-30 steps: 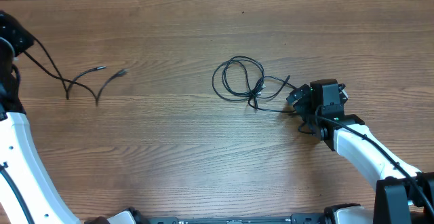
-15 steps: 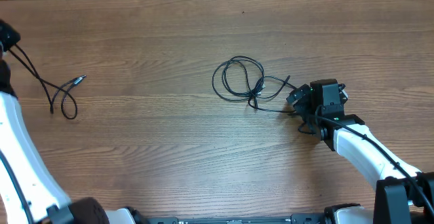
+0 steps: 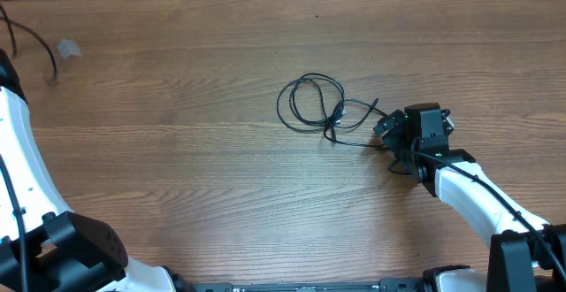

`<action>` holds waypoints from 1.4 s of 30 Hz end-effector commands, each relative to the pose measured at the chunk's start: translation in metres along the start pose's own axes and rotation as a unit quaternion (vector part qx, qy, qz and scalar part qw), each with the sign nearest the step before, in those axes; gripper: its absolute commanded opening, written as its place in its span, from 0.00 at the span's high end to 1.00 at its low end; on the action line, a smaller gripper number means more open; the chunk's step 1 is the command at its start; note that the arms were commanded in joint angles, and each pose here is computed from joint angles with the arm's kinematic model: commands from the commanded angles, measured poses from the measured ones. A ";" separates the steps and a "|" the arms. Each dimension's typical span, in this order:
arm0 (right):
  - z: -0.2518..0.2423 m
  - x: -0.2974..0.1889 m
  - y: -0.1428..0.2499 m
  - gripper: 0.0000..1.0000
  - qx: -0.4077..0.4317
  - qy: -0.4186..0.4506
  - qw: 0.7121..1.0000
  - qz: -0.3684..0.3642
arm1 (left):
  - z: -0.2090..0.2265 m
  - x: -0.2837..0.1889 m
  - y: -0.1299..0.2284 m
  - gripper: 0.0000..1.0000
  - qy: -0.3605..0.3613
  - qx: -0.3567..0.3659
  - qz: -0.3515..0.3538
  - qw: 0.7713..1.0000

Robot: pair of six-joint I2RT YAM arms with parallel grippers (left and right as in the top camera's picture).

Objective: Untangle cables

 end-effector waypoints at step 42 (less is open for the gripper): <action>0.000 0.000 -0.004 0.00 0.000 0.001 1.000 -0.007 | 0.020 -0.081 0.150 0.00 -0.055 -0.086 0.450 0.887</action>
Point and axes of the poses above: each gripper's point midway between its finger pads, its own x axis out along the fingers, its own z axis along the line the jaws close on, y = z × x, the point moved 1 cm from there along -x, back along the fingers, and after that the axes turned 5 degrees about -x, right-handed, at the moved point
